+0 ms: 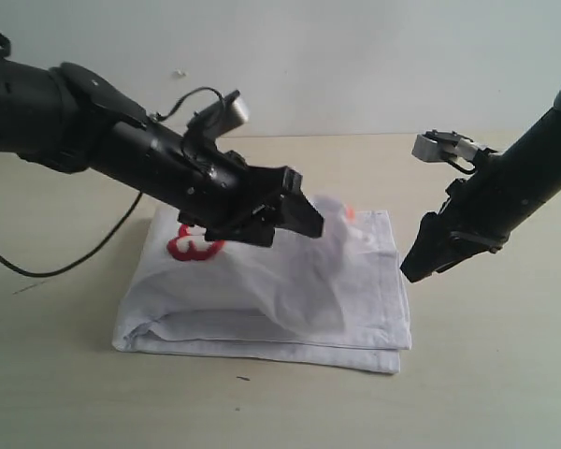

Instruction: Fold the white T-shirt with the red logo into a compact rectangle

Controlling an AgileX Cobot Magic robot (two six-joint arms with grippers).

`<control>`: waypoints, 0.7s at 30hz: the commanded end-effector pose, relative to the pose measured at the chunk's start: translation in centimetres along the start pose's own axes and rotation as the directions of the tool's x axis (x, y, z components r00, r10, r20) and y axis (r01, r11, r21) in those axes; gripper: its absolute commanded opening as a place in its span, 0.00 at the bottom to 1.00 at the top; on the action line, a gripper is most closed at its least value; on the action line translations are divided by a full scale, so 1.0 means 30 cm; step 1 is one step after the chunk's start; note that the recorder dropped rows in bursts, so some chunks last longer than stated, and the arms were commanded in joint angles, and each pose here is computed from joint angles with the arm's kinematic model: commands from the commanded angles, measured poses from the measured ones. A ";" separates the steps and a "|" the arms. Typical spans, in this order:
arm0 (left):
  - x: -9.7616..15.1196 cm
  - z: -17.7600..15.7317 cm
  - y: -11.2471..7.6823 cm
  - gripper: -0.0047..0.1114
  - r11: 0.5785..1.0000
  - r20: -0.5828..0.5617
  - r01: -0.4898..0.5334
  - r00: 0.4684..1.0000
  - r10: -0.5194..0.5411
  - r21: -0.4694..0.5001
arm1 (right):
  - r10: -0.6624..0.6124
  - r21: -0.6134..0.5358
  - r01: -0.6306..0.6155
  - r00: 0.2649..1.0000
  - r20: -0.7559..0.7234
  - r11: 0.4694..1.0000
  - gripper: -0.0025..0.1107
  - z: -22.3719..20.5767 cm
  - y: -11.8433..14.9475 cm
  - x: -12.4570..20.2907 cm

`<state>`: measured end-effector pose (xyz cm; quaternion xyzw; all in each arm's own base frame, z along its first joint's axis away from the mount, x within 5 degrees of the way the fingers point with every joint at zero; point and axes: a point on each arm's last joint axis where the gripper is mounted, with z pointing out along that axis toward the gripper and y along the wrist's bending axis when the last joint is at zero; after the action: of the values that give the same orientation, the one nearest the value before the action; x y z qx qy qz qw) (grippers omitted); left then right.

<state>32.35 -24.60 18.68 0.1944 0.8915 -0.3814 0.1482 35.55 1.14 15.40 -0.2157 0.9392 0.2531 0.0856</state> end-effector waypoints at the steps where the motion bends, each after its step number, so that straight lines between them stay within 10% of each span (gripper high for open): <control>1: -0.005 0.028 -0.003 0.86 0.999 -0.035 0.010 0.999 -0.009 0.041 | -0.007 -0.003 0.007 1.000 0.001 1.000 0.54 -0.003 -0.002 0.001; 12: -0.036 -0.097 0.137 0.76 0.997 -0.145 -0.068 0.987 0.062 -0.040 | 0.010 -0.027 -0.009 1.000 0.025 1.000 0.54 -0.003 0.005 -0.006; 21: 0.025 0.019 0.254 0.09 0.996 -0.250 0.010 0.968 -0.031 -0.086 | 0.021 -0.110 -0.010 0.995 0.095 0.994 0.54 -0.006 0.030 -0.028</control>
<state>35.32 -19.58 15.00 0.2428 0.9178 -0.3076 0.0634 35.82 2.05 16.04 -0.2020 0.9232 0.3075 0.1112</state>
